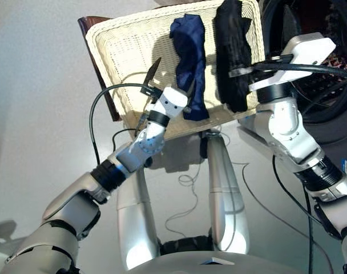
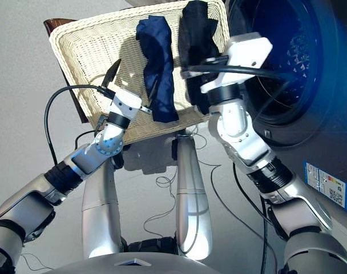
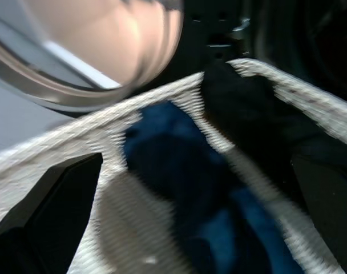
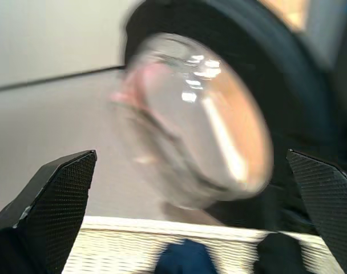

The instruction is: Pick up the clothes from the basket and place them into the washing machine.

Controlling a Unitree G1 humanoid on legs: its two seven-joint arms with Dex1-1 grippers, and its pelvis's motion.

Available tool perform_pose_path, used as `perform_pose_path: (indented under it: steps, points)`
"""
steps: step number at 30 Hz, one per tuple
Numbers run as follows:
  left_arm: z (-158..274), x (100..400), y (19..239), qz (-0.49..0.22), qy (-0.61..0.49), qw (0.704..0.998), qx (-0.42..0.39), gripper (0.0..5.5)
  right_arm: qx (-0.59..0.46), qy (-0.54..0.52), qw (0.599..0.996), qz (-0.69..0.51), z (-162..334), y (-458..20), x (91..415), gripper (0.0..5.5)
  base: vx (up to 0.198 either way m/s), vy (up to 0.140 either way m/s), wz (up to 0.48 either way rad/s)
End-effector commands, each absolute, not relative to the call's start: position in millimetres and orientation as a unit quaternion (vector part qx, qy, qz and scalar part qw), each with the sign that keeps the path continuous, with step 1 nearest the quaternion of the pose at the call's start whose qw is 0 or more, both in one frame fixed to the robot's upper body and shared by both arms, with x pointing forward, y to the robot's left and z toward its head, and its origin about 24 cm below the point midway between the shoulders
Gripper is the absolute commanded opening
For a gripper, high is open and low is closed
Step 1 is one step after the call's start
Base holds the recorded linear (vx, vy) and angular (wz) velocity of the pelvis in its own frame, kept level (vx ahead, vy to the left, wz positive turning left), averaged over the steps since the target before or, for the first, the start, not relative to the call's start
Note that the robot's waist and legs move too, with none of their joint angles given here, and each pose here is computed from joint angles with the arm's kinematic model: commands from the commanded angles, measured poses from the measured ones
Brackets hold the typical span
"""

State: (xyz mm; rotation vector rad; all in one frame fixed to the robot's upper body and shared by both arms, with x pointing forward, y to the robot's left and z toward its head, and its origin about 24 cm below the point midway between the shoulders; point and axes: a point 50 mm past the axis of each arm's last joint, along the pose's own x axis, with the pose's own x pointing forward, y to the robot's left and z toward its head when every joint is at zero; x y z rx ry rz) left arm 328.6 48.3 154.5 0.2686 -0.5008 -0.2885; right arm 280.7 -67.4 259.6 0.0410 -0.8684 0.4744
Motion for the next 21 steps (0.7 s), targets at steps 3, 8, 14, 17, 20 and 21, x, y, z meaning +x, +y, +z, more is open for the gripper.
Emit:
perform_pose_path:
  steps: [3,8,14,17,20,21]
  points:
    - [141.4,332.5,24.1,-0.151,-0.173,0.973,-0.006,5.5,0.053,-0.463,0.824,0.323,280.3,-16.1,251.5,5.5,0.0,0.0,0.0]
    - [127.8,340.6,16.6,-0.135,-0.107,0.983,-0.055,5.5,0.067,-0.442,0.815,0.368,278.5,17.7,244.8,5.5,0.003,-0.048,-0.031]
    - [120.1,350.1,13.1,-0.091,-0.047,0.986,-0.128,5.5,0.086,-0.426,0.81,0.394,276.3,38.4,236.0,5.5,0.008,-0.047,-0.021]
    - [121.5,353.9,12.2,-0.075,-0.03,0.986,-0.147,5.5,0.099,-0.424,0.806,0.401,277.7,43.4,230.8,5.5,0.0,0.0,0.0]
    - [120.2,358.4,12.8,-0.055,-0.016,0.987,-0.152,5.5,0.105,-0.425,0.803,0.404,278.4,47.1,227.7,5.5,0.0,0.0,0.0]
    - [119.9,360.7,14.7,-0.047,-0.013,0.987,-0.153,5.5,0.109,-0.425,0.803,0.404,278.8,47.8,227.3,5.5,0.0,0.0,0.0]
